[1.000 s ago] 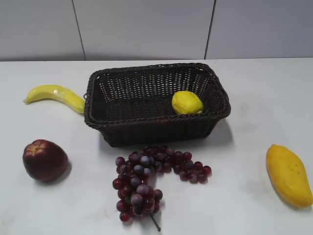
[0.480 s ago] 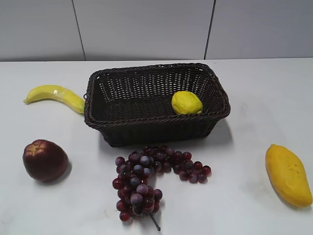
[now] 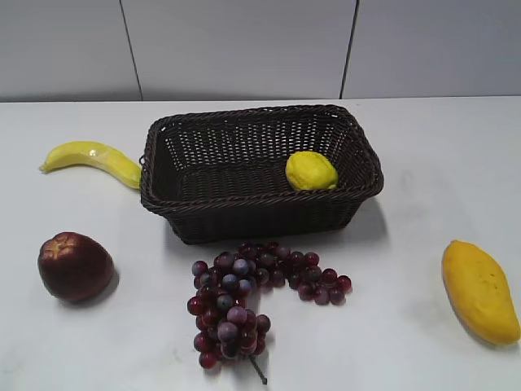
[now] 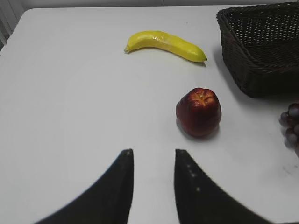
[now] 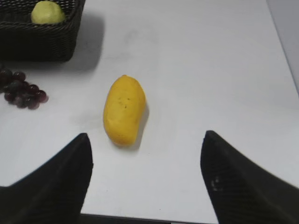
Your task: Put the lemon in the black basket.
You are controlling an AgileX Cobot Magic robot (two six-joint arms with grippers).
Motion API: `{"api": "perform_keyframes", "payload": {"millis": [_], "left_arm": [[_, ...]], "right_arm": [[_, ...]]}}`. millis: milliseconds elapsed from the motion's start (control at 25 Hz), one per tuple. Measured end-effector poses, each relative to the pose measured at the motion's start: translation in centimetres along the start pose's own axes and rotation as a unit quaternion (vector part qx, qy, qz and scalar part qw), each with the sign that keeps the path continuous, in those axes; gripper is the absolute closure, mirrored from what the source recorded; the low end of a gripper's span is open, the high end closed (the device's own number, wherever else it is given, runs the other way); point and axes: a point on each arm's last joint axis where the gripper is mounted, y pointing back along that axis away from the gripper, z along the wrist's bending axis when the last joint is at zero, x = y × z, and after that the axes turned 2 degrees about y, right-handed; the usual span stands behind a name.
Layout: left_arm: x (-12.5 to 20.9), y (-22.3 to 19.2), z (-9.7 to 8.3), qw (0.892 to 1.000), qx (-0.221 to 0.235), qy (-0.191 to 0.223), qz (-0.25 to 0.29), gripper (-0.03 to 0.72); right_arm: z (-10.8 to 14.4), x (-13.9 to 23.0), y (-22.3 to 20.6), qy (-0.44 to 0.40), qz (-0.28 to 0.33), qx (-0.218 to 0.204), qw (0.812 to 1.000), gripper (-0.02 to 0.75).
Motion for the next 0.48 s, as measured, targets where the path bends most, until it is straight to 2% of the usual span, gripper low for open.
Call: {"api": "perform_keyframes", "payload": {"millis": [480], "left_arm": [[0.00,0.00,0.00,1.000,0.000,0.000,0.000,0.452]], "right_arm": [[0.02,0.18,0.32,-0.006,-0.012,0.012,1.000,0.162]]}}
